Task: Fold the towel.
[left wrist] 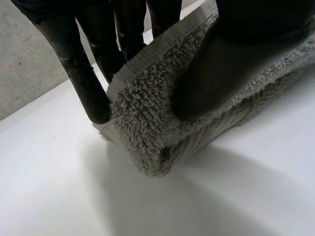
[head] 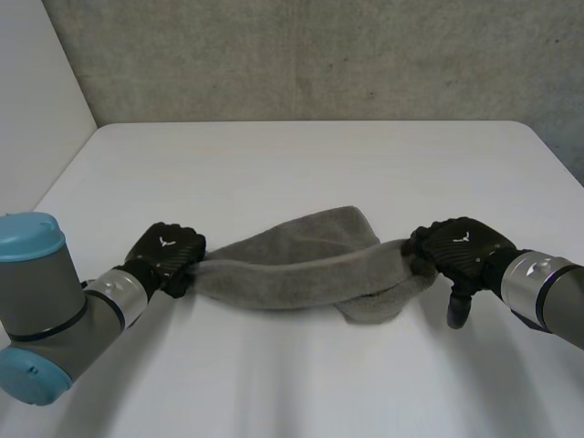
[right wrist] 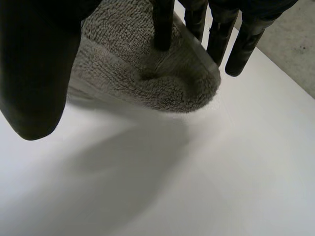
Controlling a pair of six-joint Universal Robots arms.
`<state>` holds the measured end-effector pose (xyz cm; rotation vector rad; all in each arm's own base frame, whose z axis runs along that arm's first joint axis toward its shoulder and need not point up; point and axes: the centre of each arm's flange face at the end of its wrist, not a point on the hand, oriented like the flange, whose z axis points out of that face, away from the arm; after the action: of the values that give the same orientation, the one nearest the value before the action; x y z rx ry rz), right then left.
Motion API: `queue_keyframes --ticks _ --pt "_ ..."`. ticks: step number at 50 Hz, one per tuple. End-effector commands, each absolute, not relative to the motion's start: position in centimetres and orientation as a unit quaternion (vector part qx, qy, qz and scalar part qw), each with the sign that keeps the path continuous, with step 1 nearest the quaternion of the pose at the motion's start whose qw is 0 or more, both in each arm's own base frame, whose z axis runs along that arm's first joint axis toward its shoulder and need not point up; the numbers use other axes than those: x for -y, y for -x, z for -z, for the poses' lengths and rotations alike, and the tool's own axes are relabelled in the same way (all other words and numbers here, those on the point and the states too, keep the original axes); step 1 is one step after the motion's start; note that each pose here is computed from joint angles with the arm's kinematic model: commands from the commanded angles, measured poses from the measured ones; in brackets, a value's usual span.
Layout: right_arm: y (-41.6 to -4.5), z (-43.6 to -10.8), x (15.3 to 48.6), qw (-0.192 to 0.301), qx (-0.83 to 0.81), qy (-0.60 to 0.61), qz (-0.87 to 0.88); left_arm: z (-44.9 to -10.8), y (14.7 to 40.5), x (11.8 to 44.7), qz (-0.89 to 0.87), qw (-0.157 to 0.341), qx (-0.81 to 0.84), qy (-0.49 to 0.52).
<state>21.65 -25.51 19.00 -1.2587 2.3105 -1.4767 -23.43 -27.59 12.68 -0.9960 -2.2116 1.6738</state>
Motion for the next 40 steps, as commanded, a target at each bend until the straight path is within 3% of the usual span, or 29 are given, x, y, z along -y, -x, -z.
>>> queue_keyframes --ticks 1,17,31,40 --pt "-21.6 -20.2 25.9 0.106 -0.798 0.325 0.496 -13.1 23.7 27.2 -0.565 0.1 0.746 0.338" --pt "-20.8 -22.6 26.2 0.159 -0.808 0.193 0.533 -13.4 23.8 26.8 -0.568 0.102 0.743 0.34" --pt "-20.8 -24.9 25.9 0.158 -0.76 0.194 0.6 -13.4 23.8 26.9 -0.568 0.101 0.743 0.339" --pt "-20.8 -24.5 26.2 0.153 -0.763 0.192 0.598 -13.4 23.8 26.9 -0.568 0.102 0.743 0.34"
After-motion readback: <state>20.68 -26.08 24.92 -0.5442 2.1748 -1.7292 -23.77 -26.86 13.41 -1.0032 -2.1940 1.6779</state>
